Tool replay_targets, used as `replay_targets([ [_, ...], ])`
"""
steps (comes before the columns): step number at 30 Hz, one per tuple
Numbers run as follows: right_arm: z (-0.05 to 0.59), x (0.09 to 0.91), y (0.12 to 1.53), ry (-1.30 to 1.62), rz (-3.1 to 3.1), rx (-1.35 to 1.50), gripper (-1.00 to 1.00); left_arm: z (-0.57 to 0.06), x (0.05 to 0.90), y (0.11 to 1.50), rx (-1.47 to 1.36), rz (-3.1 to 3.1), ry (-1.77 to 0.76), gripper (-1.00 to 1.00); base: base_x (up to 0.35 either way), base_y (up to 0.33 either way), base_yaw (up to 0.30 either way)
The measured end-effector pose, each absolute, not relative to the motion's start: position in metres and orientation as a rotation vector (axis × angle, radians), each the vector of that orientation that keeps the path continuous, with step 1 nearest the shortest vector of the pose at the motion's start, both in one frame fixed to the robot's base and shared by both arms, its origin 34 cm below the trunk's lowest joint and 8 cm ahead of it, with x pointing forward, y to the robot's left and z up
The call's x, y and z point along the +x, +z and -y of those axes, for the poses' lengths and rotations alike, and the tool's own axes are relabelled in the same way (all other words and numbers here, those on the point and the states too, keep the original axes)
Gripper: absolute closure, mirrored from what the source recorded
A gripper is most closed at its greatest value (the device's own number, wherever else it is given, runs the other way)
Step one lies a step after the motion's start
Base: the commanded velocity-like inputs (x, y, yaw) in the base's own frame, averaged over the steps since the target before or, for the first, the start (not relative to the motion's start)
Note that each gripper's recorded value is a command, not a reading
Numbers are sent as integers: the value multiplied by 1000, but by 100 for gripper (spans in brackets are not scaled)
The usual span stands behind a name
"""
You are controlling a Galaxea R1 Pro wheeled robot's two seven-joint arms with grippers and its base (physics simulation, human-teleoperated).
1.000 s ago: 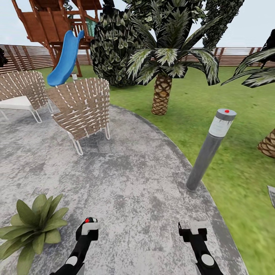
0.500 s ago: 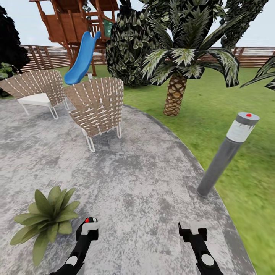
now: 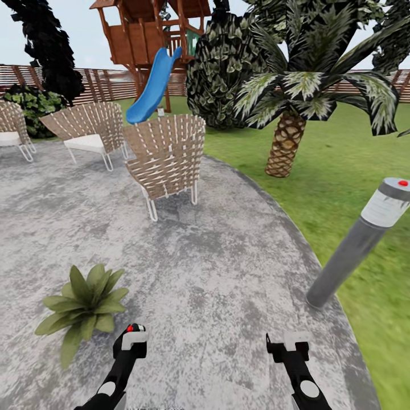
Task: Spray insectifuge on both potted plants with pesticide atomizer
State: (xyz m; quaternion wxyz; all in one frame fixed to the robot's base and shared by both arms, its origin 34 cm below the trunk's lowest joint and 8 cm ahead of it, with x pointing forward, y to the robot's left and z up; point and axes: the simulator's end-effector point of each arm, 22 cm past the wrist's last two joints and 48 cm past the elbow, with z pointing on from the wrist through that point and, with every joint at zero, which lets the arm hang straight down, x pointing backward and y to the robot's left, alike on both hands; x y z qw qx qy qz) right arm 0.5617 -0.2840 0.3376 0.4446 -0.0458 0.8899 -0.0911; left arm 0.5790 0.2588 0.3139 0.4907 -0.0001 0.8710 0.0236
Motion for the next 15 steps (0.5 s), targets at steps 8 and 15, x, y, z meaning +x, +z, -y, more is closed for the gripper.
replay_targets([
  [8, 284, 562, 337, -226, -2206, -113, -100, -259, 579, 314, 0, -2115, 57, 100, 0, -274, 278],
  [15, 284, 562, 337, -225, -2206, -113, -100, -259, 579, 314, 0, -2115, 58, 100, 0, -170, 278],
])
